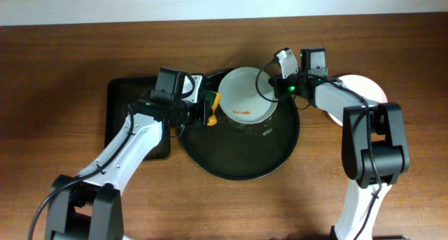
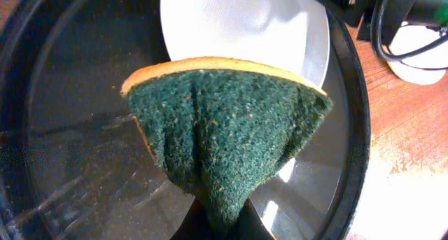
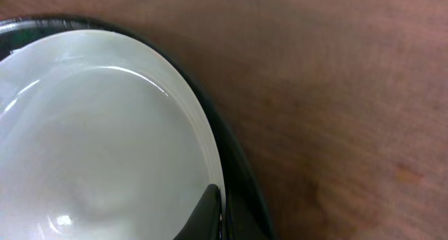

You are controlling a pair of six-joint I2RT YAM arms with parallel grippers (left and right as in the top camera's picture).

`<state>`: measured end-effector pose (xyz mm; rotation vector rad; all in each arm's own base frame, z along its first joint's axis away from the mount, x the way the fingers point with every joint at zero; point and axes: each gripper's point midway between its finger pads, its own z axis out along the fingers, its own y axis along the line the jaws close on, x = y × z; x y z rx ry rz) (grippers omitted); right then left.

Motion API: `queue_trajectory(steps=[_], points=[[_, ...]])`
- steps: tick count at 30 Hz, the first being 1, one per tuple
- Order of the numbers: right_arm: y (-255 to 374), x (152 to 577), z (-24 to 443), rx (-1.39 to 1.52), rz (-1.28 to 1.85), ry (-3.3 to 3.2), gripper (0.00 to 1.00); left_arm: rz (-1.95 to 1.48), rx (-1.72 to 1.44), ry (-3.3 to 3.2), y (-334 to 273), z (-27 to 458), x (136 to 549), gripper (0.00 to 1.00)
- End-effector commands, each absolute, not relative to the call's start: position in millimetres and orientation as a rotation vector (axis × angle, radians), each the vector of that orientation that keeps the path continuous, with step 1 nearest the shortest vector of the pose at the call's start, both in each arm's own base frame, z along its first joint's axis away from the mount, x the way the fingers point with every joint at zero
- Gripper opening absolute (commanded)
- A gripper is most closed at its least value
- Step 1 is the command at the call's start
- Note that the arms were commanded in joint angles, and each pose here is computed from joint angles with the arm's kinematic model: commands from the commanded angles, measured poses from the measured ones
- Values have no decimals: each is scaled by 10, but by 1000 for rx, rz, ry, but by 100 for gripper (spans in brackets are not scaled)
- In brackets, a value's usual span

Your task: Clean dirty plates on tray and stack at the side

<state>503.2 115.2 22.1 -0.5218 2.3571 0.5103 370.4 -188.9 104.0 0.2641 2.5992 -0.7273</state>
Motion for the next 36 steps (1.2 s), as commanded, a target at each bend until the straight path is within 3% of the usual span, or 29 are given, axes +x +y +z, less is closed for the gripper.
queue_trajectory(steps=[1,6,13,17,28,33,36], points=[[1025,5052,748,-500,406,2307,4,-730,273,2602,-1895,1019,3697,2],[592,4764,1266,-265,103,2416,4,-730,273,2602,-1895,1018,3696,2],[430,3671,804,835,89,2797,4,-739,291,2634,-1946,984,3604,2],[686,3389,635,1105,26,2772,4,-748,256,2643,-1947,984,3603,2],[426,2859,450,1080,-332,2861,4,-747,257,2647,-1945,979,3595,2],[388,2752,466,944,-387,2952,24,-747,257,2646,-1946,980,3595,2],[455,2867,573,604,-323,3058,40,-747,257,2646,-1945,980,3596,2]])
